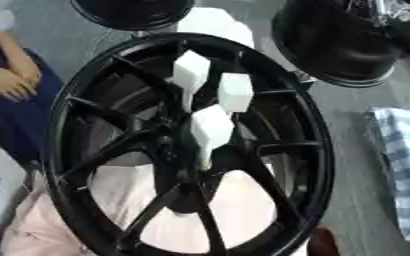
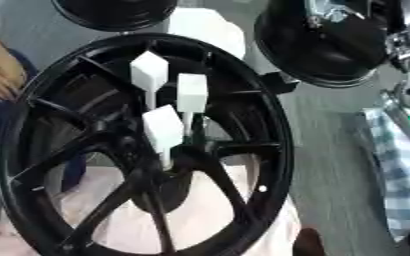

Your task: Pull the pin out of the wheel hub.

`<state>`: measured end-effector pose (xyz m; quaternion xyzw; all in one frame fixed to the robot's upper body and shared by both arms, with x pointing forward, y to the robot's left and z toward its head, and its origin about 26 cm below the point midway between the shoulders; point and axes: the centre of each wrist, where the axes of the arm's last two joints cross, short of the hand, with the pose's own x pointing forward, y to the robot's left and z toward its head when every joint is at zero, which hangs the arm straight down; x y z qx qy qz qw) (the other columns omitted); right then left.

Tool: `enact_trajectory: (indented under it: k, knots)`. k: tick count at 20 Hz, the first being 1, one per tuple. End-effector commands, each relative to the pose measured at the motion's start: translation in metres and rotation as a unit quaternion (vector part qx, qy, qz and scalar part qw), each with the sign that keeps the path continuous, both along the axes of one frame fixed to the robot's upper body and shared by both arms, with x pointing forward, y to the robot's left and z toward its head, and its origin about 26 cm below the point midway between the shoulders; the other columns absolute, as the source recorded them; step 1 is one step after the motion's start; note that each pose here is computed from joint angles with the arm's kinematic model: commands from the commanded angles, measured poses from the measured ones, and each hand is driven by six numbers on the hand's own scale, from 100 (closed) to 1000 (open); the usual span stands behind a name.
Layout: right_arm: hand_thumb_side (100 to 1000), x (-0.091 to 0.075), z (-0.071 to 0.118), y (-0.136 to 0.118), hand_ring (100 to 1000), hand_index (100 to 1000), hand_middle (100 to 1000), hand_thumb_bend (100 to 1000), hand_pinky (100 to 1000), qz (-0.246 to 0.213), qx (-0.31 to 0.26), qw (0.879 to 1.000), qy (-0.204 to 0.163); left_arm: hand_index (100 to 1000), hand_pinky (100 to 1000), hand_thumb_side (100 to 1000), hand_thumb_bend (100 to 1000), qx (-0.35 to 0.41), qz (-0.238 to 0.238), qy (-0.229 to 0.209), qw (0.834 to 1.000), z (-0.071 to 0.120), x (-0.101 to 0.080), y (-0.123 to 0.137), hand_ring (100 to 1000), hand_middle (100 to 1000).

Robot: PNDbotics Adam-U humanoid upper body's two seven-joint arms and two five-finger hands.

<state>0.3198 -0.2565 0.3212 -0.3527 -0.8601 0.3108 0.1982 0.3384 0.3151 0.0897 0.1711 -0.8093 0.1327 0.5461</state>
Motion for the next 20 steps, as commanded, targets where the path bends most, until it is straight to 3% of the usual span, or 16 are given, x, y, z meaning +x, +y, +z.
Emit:
enact_trajectory:
  k: [1, 6, 11, 15, 16, 17, 20]
  knots:
    - [530, -0.009, 0.019, 0.000, 791, 773, 718, 193, 784, 0.001, -0.078, 0.997, -0.003, 716, 579, 893, 101, 0.016, -0.009, -0.014, 1.000, 0.011, 0.001, 0.001, 560, 561]
    - [553, -0.006, 0.021, 0.039, 795, 773, 721, 188, 784, 0.055, -0.100, 0.992, 0.046, 716, 579, 893, 100, 0.023, -0.004, -0.009, 1.000, 0.008, -0.003, 0.005, 560, 561]
    - [553, 0.005, 0.030, 0.075, 798, 777, 725, 229, 783, 0.097, -0.115, 0.986, 0.065, 716, 579, 892, 100, 0.028, 0.015, -0.004, 0.999, 0.005, -0.009, 0.016, 560, 561]
    - [554, 0.009, 0.030, 0.092, 808, 792, 737, 339, 780, 0.119, -0.137, 0.980, 0.080, 716, 580, 893, 100, 0.031, 0.024, -0.001, 0.999, 0.003, -0.011, 0.020, 560, 561]
    - [537, 0.010, 0.029, 0.095, 810, 795, 738, 406, 779, 0.122, -0.142, 0.979, 0.086, 716, 580, 899, 100, 0.032, 0.025, 0.000, 0.999, 0.003, -0.012, 0.021, 560, 561]
    - [550, 0.011, 0.029, 0.098, 811, 796, 740, 357, 779, 0.124, -0.146, 0.977, 0.091, 716, 580, 893, 100, 0.032, 0.026, 0.001, 0.999, 0.002, -0.012, 0.021, 560, 561]
    - [534, 0.012, 0.028, 0.107, 818, 800, 750, 365, 778, 0.133, -0.156, 0.973, 0.107, 716, 580, 894, 100, 0.035, 0.031, 0.003, 0.999, 0.001, -0.014, 0.024, 560, 561]
